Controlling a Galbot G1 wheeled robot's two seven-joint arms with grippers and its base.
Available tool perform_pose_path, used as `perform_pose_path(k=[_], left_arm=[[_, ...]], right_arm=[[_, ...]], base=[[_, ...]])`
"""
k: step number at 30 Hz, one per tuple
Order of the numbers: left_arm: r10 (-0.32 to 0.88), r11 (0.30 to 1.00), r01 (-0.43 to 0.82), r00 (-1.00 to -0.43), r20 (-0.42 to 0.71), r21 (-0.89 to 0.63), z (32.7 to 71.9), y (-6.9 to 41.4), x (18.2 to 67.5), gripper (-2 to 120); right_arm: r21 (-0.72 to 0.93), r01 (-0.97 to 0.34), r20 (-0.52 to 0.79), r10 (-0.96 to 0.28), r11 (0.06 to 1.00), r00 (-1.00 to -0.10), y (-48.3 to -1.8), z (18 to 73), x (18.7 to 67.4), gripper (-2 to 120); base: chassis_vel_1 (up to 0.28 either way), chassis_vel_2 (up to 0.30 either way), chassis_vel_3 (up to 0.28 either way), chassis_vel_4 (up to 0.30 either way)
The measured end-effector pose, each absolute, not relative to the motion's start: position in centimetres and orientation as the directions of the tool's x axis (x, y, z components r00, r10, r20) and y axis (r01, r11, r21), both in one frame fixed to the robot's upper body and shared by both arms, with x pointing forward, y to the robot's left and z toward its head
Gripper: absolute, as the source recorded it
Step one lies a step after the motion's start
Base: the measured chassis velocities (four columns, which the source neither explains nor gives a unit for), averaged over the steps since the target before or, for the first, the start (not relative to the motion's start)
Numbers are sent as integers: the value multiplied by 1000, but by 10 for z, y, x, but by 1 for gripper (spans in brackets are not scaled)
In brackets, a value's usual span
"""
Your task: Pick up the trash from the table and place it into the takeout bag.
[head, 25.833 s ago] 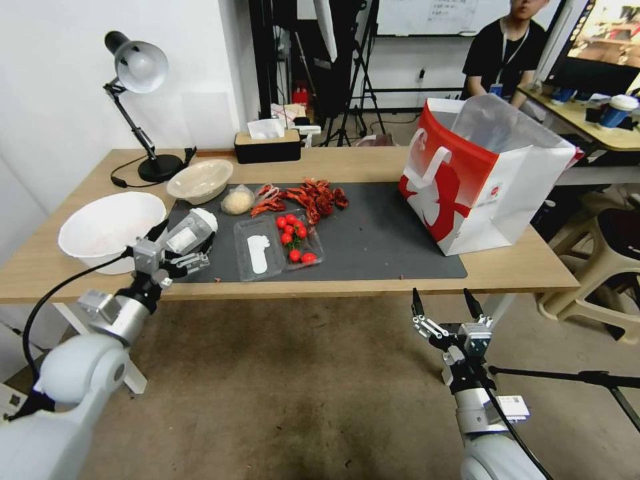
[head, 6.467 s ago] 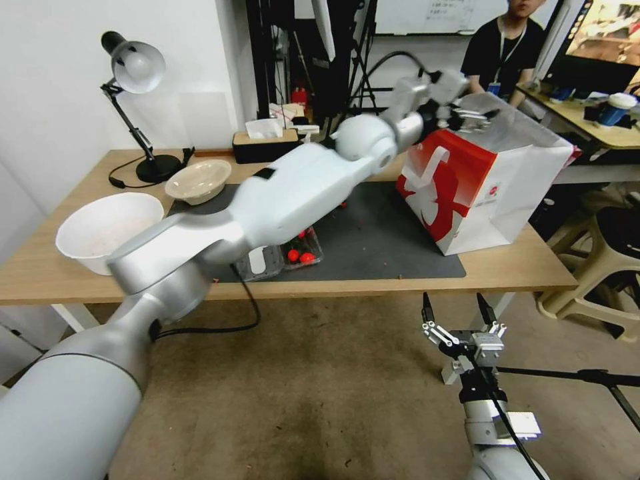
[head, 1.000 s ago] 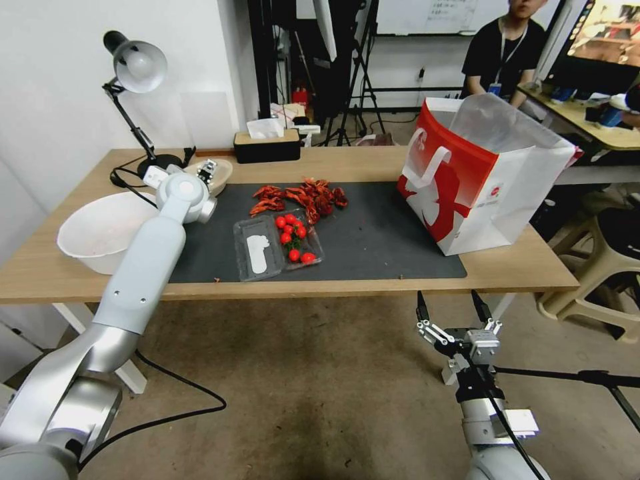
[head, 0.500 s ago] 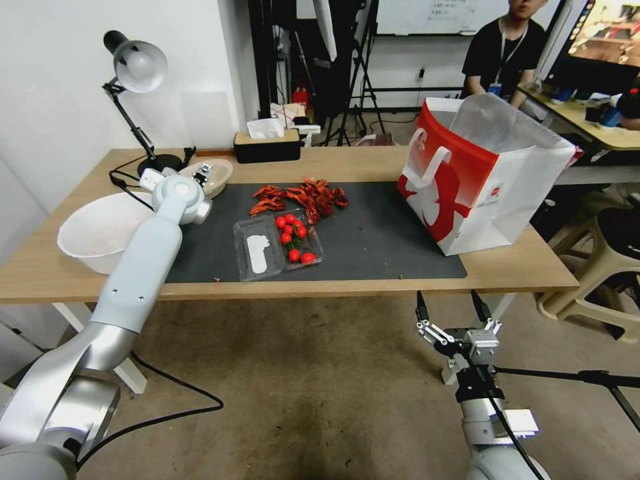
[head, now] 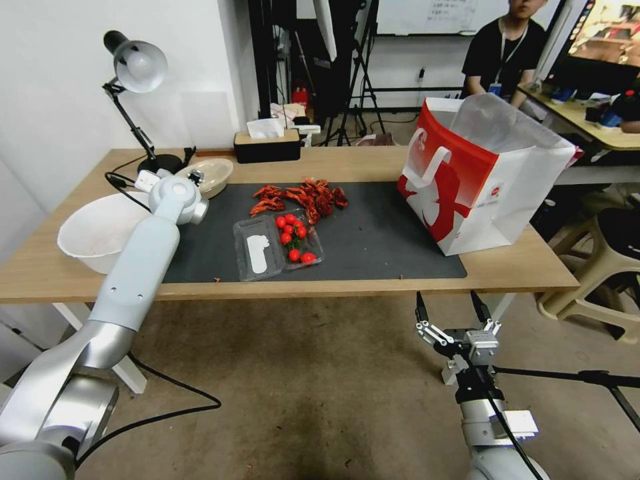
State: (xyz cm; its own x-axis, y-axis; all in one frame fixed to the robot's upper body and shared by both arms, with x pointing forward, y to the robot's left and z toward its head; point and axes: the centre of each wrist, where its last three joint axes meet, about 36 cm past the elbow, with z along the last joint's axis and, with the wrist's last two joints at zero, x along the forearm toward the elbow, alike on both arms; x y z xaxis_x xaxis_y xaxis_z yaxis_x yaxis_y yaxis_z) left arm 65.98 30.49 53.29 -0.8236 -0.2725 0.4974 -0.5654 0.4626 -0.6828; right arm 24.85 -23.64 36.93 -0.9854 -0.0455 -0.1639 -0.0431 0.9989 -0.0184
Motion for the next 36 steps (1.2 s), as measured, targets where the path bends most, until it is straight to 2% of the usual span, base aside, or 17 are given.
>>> perform_pose_path(k=[4,9,12,17,19,22,23,25,27,28,30,31,32,36], left_arm=[[-277,458,-567,-823,496,-685,531,306,660,25],[-280,456,-563,-826,489,-690,528,306,659,15],[-276,468,-529,-848,452,-708,526,304,656,7],[-260,500,-470,-883,391,-727,530,300,651,4],[-241,532,-404,-915,325,-744,539,294,646,4],[-230,541,-377,-926,299,-751,544,291,644,4],[-202,569,-311,-950,238,-761,551,287,638,4],[-196,575,-299,-954,226,-762,552,286,636,4],[-134,617,-184,-983,129,-765,561,278,626,4],[-134,617,-184,-983,129,-765,561,278,626,4],[8,663,21,-1000,-21,-748,581,259,607,4],[50,670,75,-997,-56,-738,586,252,604,4],[50,670,75,-997,-56,-738,586,252,604,4],[218,684,285,-958,-184,-671,618,218,597,4]], right_arm=[[-19,-43,-162,-46,999,-986,-237,370,247,100],[-21,-43,-161,-46,999,-986,-236,369,246,100],[-23,-43,-161,-47,999,-986,-236,369,245,100],[-23,-44,-162,-48,999,-986,-236,370,245,100],[-24,-44,-163,-48,999,-986,-236,370,245,100],[-24,-44,-163,-48,999,-985,-236,370,245,100],[-24,-44,-164,-47,999,-985,-236,370,245,100],[-23,-44,-164,-47,999,-985,-236,370,245,100],[-22,-43,-164,-46,999,-985,-236,370,244,100],[-22,-43,-164,-46,999,-985,-236,370,244,100],[-24,-44,-164,-47,999,-985,-236,369,243,100],[-26,-45,-163,-48,999,-985,-236,369,242,100],[-26,-45,-163,-48,999,-985,-236,369,242,100],[-26,-46,-164,-49,999,-985,-236,370,241,100]], base=[[0,0,0,0],[0,0,0,0],[0,0,0,0],[0,0,0,0],[0,0,0,0],[0,0,0,0],[0,0,0,0],[0,0,0,0],[0,0,0,0],[0,0,0,0],[0,0,0,0],[0,0,0,0],[0,0,0,0],[0,0,0,0]])
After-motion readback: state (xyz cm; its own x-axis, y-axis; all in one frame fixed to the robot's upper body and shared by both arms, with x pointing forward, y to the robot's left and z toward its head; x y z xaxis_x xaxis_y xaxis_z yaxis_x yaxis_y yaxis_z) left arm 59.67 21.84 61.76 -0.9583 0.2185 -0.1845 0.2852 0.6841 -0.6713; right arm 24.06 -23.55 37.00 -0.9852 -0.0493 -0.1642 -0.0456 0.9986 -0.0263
